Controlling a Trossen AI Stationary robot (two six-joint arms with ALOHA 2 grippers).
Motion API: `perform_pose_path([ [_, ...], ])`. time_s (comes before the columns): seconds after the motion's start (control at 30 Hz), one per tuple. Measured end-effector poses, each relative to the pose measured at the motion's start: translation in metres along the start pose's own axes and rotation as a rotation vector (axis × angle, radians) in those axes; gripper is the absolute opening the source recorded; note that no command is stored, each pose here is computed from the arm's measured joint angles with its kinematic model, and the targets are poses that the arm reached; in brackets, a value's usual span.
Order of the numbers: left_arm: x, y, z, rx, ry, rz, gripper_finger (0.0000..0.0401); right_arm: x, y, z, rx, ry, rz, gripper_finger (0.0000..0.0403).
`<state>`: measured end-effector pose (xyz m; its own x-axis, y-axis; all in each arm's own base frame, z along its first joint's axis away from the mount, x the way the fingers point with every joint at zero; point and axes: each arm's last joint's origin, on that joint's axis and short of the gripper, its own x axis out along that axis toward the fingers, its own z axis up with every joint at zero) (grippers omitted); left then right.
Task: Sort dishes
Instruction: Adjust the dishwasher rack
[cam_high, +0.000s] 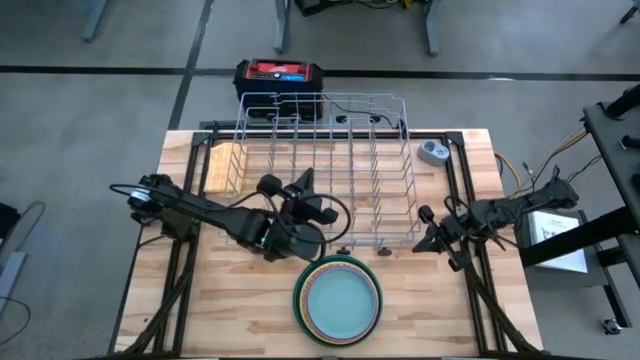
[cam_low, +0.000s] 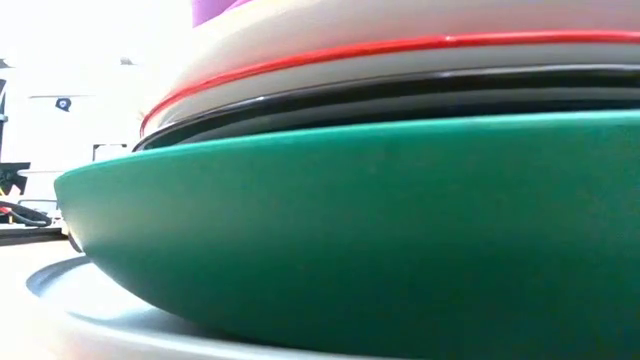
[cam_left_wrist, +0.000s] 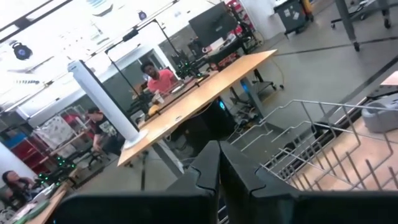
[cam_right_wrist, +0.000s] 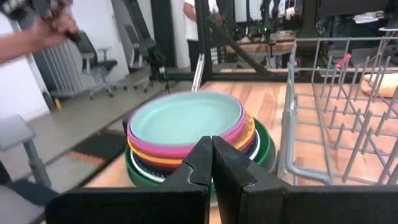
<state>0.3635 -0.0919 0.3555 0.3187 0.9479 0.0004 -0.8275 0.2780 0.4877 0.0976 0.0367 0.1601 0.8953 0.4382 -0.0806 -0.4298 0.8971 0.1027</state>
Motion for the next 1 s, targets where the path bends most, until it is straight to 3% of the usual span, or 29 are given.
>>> perform_pose_path([
  [0.2,0.003,0.001,-0.001,0.014,0.004,0.008,0.0,0.004,-0.001,-0.005,-0.015,0.061,-0.013,0.0],
  [0.37,0.003,0.001,-0.004,0.057,0.005,0.008,0.0,0.004,-0.004,-0.008,-0.027,0.083,-0.092,0.0],
  [0.53,0.003,0.001,-0.004,0.013,0.005,-0.003,0.0,0.004,-0.004,-0.007,-0.029,0.083,-0.092,0.0],
  [0.6,0.002,-0.001,-0.003,-0.057,0.013,-0.126,0.0,0.004,-0.004,-0.007,-0.025,0.081,-0.092,0.0],
  [0.73,-0.008,-0.011,0.0,-0.202,0.106,-0.752,0.0,0.004,-0.004,-0.008,0.023,0.085,-0.091,0.0],
  [0.8,-0.013,-0.015,-0.002,-0.24,0.177,-0.934,0.0,0.005,-0.004,-0.009,0.043,0.098,-0.094,0.0],
  [1.0,-0.035,-0.012,-0.025,-0.053,0.327,-1.024,0.0,0.008,-0.006,-0.013,0.026,0.151,-0.127,0.0],
])
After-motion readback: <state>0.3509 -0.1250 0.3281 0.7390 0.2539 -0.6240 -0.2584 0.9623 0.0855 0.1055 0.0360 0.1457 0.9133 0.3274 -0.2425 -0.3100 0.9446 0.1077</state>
